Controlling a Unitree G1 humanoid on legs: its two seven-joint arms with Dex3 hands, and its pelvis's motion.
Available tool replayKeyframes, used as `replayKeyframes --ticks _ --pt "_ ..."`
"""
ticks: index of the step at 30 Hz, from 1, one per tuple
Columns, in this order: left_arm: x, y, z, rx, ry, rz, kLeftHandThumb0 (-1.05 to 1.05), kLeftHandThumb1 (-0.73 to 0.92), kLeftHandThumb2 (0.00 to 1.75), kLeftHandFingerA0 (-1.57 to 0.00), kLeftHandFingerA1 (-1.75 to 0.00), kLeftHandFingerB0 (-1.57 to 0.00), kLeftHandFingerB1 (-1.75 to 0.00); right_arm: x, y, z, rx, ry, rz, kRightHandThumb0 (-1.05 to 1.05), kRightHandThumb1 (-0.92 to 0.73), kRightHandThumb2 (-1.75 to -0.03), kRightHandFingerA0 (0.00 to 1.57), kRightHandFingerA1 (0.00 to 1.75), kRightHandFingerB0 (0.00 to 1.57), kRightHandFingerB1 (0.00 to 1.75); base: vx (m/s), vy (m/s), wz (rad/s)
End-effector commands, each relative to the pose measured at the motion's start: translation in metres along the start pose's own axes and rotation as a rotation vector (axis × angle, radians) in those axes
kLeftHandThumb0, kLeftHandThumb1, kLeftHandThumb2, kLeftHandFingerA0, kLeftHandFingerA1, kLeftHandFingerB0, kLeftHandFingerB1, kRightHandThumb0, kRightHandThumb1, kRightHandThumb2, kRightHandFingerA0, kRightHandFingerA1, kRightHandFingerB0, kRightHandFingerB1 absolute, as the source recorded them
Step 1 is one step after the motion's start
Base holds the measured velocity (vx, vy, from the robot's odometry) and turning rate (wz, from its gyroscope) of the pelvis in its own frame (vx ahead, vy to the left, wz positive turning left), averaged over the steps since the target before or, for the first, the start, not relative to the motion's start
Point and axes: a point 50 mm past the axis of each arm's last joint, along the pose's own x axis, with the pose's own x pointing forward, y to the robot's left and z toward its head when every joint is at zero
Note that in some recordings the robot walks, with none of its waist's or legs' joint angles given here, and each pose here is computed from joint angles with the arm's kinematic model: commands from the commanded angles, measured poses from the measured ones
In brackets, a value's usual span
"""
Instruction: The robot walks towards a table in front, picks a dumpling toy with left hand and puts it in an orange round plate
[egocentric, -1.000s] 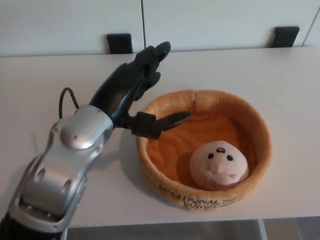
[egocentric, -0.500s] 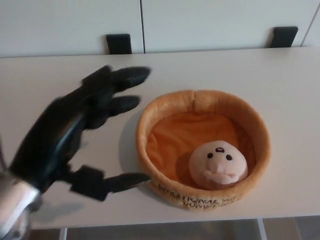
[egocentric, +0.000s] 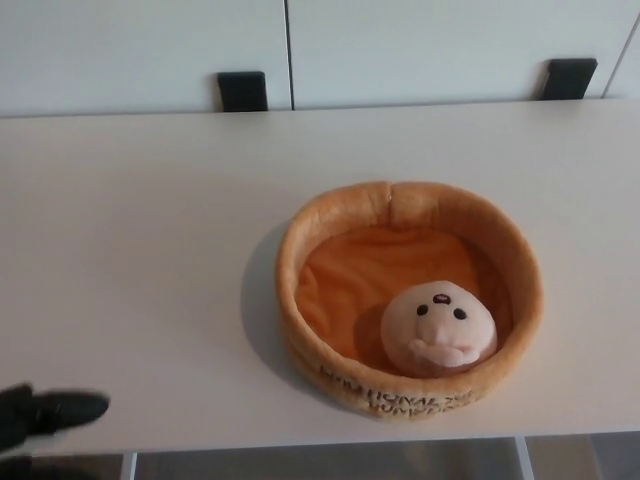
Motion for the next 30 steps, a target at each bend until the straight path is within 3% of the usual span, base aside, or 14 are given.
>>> replayKeyframes --ticks 1,3,4,7,8,9,10,12,13,16,18,22,26,30 --pt "-0.042 0.028 -0.117 0.478 0.490 -0.256 -0.51 0.47 0.55 -0.62 -0.43 -0.57 -0.40 -0.010 -0.018 -0.012 -0.030 0.026 -0.069 0.04 -0.52 -0.90 0.40 0.62 0.28 0.54 0.00 0.000 0.00" --pt "-0.041 0.029 -0.132 0.555 0.547 -0.265 -0.53 0.49 0.55 -0.62 -0.43 -0.56 -0.39 -0.011 -0.020 -0.015 -0.035 0.037 -0.077 0.02 -0.51 -0.90 0.38 0.61 0.29 0.55 0.00 0.000 0.00" --pt "-0.040 0.027 -0.140 0.582 0.582 -0.284 -0.58 0.46 0.85 -0.65 -0.60 -0.38 -0.47 -0.011 -0.021 -0.015 -0.033 0.041 -0.077 0.01 -0.51 -0.90 0.37 0.60 0.30 0.55 0.00 0.000 0.00" --pt "-0.038 0.024 -0.152 0.639 0.639 -0.325 -0.56 0.47 0.87 -0.66 -0.61 -0.37 -0.47 -0.011 -0.022 -0.016 -0.028 0.042 -0.077 0.02 -0.50 -0.89 0.38 0.61 0.31 0.56 0.00 0.000 0.00" --pt "-0.035 0.022 -0.160 0.662 0.685 -0.351 -0.48 0.56 0.57 -0.69 -0.45 -0.49 -0.38 -0.012 -0.023 -0.016 -0.027 0.040 -0.077 0.00 -0.48 -0.87 0.39 0.61 0.34 0.57 0.00 0.000 0.00" --pt "-0.034 0.021 -0.164 0.668 0.713 -0.362 -0.48 0.56 0.57 -0.69 -0.45 -0.49 -0.38 -0.012 -0.024 -0.016 -0.028 0.039 -0.077 0.00 -0.48 -0.87 0.39 0.61 0.34 0.57 0.00 0.000 0.00" --pt "-0.031 0.020 -0.171 0.644 0.754 -0.359 -0.36 0.50 0.55 -0.64 -0.45 -0.42 -0.37 -0.012 -0.024 -0.015 -0.032 0.036 -0.072 0.00 -0.69 -0.60 0.47 0.56 0.37 0.47 0.00 0.000 0.00" --pt "-0.028 0.020 -0.179 0.614 0.791 -0.354 -0.36 0.50 0.55 -0.64 -0.45 -0.42 -0.37 -0.013 -0.024 -0.015 -0.038 0.032 -0.065 0.00 -0.69 -0.60 0.47 0.56 0.37 0.47 0.00 0.000 0.00" --pt "-0.023 0.019 -0.191 0.590 0.822 -0.323 -0.21 0.46 0.54 -0.75 -0.48 -0.38 -0.35 -0.012 -0.024 -0.015 -0.042 0.039 -0.071 0.00 -0.49 -0.88 0.39 0.61 0.31 0.55 0.00 0.000 0.00" --pt "-0.013 0.017 -0.206 0.523 0.880 -0.275 -0.15 0.52 0.55 -0.74 -0.49 -0.36 -0.34 -0.011 -0.022 -0.014 -0.063 0.038 -0.061 0.00 -0.49 -0.88 0.38 0.60 0.31 0.56 0.00 0.000 0.00" --pt "0.000 0.018 -0.210 0.462 0.919 -0.249 -0.19 0.50 0.55 -0.54 -0.44 -0.36 -0.36 -0.009 -0.020 -0.012 -0.064 0.035 -0.068 0.02 -0.50 -0.88 0.38 0.60 0.30 0.55 0.00 0.000 0.00" --pt "0.021 0.023 -0.210 0.376 0.964 -0.165 -0.27 0.45 0.60 -0.42 -0.46 -0.37 -0.42 -0.006 -0.015 -0.006 -0.073 0.016 -0.056 0.04 -0.54 -0.91 0.37 0.59 0.27 0.53 0.00 0.000 0.00" --pt "0.031 0.025 -0.209 0.344 0.971 -0.055 -0.13 0.45 0.54 -0.48 -0.47 -0.43 -0.43 -0.005 -0.010 -0.007 -0.110 0.005 -0.048 0.03 -0.48 -0.87 0.40 0.61 0.30 0.54 0.00 0.000 0.00" --pt "0.020 0.014 -0.223 0.387 0.977 0.052 -0.11 0.49 0.54 -0.79 -0.53 -0.44 -0.40 -0.001 -0.003 -0.003 -0.117 -0.003 -0.031 0.01 -0.49 -0.88 0.43 0.62 0.29 0.54 0.00 0.000 0.00"
